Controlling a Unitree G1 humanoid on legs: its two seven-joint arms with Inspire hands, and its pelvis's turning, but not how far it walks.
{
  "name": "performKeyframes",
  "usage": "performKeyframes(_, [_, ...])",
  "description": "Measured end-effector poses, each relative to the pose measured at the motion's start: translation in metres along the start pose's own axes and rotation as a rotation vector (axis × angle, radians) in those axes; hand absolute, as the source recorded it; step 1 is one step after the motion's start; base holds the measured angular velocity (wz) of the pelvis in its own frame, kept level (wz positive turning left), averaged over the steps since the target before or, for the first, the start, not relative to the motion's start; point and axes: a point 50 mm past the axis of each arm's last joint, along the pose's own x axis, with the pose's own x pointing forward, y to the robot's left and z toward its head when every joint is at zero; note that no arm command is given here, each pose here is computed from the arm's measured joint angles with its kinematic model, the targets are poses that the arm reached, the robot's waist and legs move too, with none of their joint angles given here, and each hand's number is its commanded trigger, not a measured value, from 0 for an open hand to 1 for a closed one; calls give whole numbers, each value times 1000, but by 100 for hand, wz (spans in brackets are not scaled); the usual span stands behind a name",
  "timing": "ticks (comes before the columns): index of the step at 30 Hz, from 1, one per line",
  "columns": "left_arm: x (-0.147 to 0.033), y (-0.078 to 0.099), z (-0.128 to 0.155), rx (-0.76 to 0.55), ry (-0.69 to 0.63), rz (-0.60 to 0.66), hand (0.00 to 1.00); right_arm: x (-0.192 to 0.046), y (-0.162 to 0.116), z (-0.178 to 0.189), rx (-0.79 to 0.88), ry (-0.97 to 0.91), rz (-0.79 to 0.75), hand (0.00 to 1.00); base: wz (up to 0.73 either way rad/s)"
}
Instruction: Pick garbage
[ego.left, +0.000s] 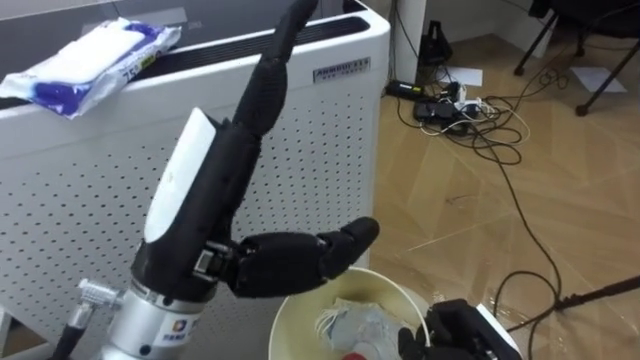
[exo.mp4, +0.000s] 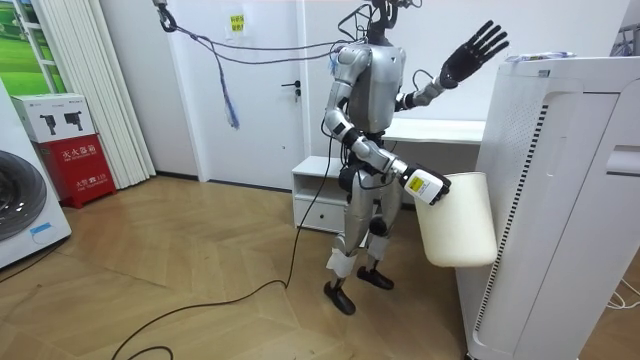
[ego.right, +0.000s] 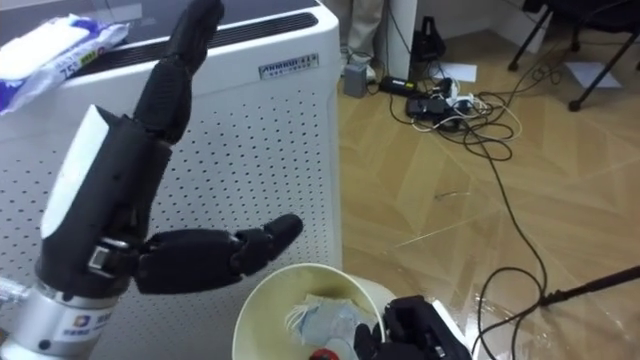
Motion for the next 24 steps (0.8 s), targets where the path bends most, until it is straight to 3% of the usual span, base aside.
performKeyframes(7, [0, 28, 1, 323, -47, 140, 0, -4, -10, -3, -21, 12, -28, 100, -4])
performKeyframes(9, [1, 40, 8, 459, -102, 193, 0, -9, -11, -8, -20, 32, -37, 100, 5])
performKeyframes(12, [4, 54, 12, 563, -171, 278, 0, -12, -13, -11, -16, 41, -49, 100, 0])
performKeyframes(15, [3, 61, 13, 614, -201, 350, 0, -12, -14, -12, -14, 53, -52, 100, 0])
performKeyframes(24, [3, 66, 18, 665, -260, 408, 0, -12, -15, -14, -11, 77, -56, 100, 2])
